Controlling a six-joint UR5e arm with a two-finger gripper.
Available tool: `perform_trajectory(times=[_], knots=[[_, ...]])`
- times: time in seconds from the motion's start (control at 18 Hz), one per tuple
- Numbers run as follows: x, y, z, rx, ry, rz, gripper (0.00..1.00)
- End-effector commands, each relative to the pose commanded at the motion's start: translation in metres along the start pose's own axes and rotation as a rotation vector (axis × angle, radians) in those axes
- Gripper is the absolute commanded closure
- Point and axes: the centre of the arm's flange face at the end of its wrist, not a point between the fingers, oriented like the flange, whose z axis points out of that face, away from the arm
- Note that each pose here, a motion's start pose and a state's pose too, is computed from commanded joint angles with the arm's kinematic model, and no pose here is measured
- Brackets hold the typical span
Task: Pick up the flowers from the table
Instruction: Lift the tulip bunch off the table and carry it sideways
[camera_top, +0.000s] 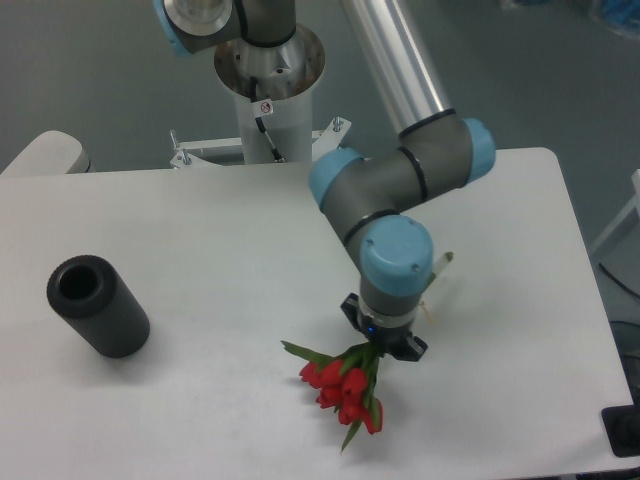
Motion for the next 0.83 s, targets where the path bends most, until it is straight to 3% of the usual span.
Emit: perform_trajectory(times=[0.83], knots=[[-0.0024, -0.0035, 0.0037, -0.006, -0.006, 0.009, 0.94]])
